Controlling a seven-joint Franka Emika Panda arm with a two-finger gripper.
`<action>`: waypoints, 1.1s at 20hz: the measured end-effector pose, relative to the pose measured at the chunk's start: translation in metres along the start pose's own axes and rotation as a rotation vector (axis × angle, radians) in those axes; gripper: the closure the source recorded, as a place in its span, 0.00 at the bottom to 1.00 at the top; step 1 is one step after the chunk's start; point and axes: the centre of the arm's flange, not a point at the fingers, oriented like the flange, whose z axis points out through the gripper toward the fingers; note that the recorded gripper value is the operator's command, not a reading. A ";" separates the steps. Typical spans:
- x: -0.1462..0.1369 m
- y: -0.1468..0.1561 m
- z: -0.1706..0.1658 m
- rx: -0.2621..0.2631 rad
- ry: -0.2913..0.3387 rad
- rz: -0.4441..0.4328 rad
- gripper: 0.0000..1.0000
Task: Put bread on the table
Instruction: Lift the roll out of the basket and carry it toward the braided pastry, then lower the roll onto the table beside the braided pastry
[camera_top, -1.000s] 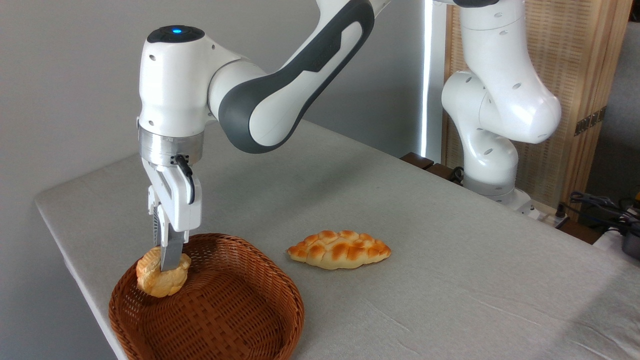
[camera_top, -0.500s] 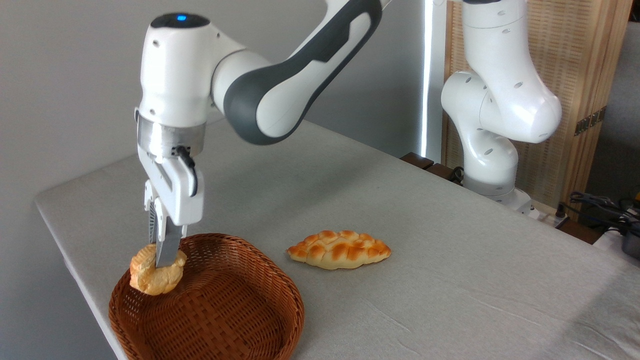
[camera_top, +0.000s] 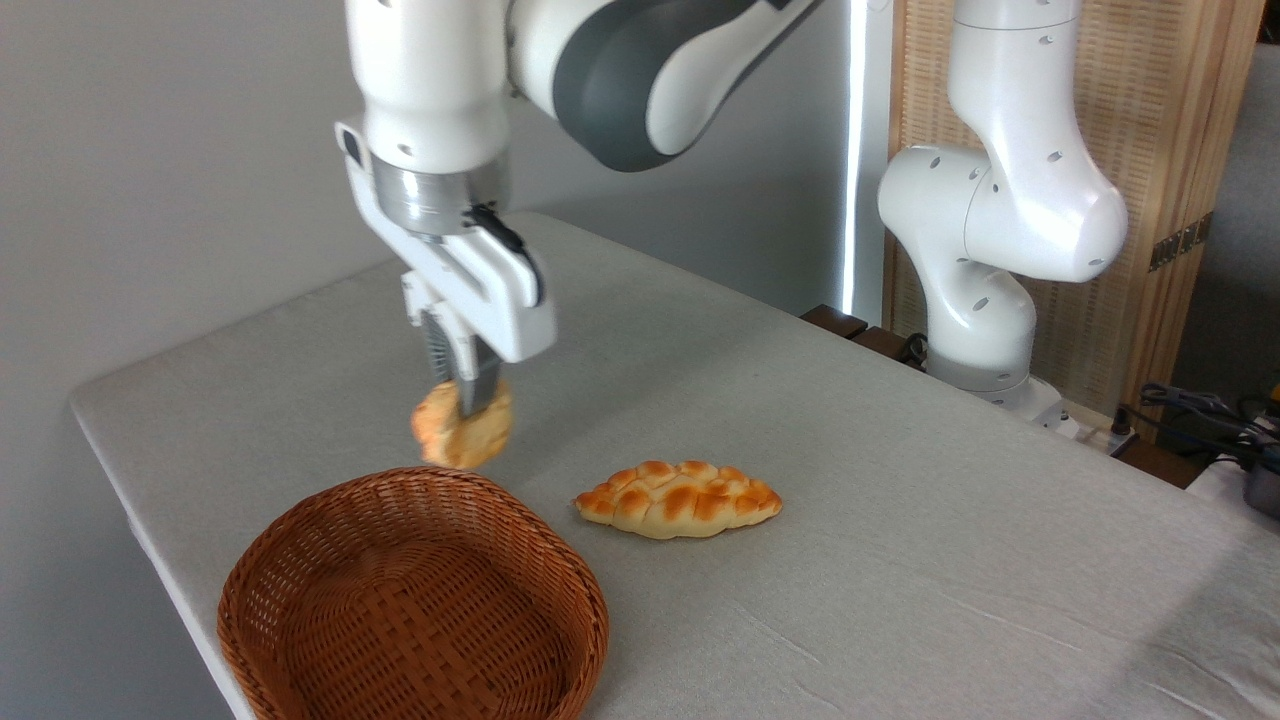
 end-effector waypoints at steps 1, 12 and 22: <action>-0.008 0.001 0.004 -0.037 -0.003 -0.020 0.94; -0.049 0.016 0.110 -0.235 0.019 -0.150 0.19; -0.047 0.019 0.112 -0.226 0.015 -0.140 0.00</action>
